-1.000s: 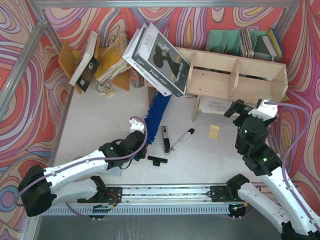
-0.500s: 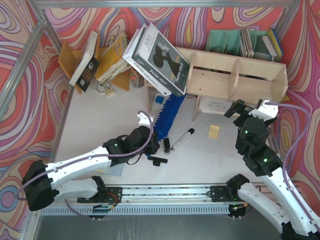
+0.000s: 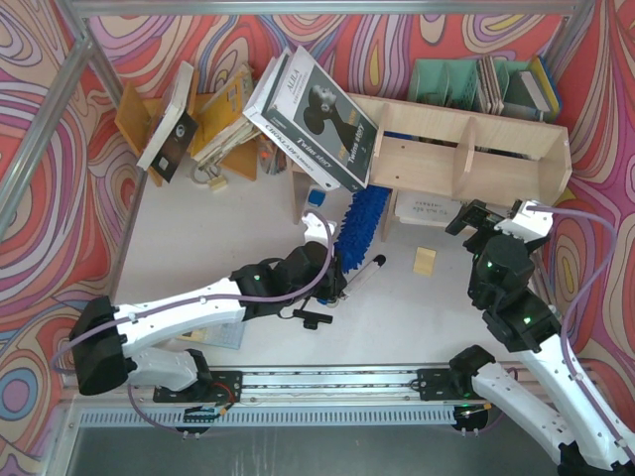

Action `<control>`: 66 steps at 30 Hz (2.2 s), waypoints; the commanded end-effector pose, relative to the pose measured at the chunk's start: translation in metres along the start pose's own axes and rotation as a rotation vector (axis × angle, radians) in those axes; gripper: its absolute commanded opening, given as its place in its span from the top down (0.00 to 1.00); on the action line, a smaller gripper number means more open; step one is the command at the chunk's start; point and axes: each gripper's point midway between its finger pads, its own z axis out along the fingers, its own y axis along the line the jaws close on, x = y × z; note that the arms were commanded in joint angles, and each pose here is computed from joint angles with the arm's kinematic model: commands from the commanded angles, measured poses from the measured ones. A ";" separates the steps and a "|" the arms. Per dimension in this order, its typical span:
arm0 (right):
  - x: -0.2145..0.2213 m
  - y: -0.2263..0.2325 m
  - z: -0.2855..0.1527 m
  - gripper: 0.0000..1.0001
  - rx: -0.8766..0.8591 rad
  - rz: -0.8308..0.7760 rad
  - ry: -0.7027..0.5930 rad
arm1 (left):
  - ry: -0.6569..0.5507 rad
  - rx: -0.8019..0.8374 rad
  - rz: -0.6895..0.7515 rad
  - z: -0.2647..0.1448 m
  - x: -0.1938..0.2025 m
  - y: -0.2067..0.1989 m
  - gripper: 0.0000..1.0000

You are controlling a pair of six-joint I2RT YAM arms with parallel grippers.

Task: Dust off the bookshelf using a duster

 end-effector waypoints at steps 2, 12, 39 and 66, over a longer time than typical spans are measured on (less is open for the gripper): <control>0.001 0.000 0.001 0.01 0.005 0.012 -0.005 | -0.015 0.058 -0.007 0.015 -0.004 -0.021 1.00; 0.003 0.001 0.002 0.01 0.005 0.009 0.000 | 0.105 -0.007 -0.037 0.050 0.036 -0.010 1.00; 0.003 -0.001 0.001 0.01 0.006 0.013 -0.002 | -0.081 0.084 -0.059 0.015 -0.010 -0.023 1.00; 0.002 -0.002 0.001 0.01 0.009 0.016 -0.006 | 0.091 -0.016 0.019 0.038 0.015 -0.017 1.00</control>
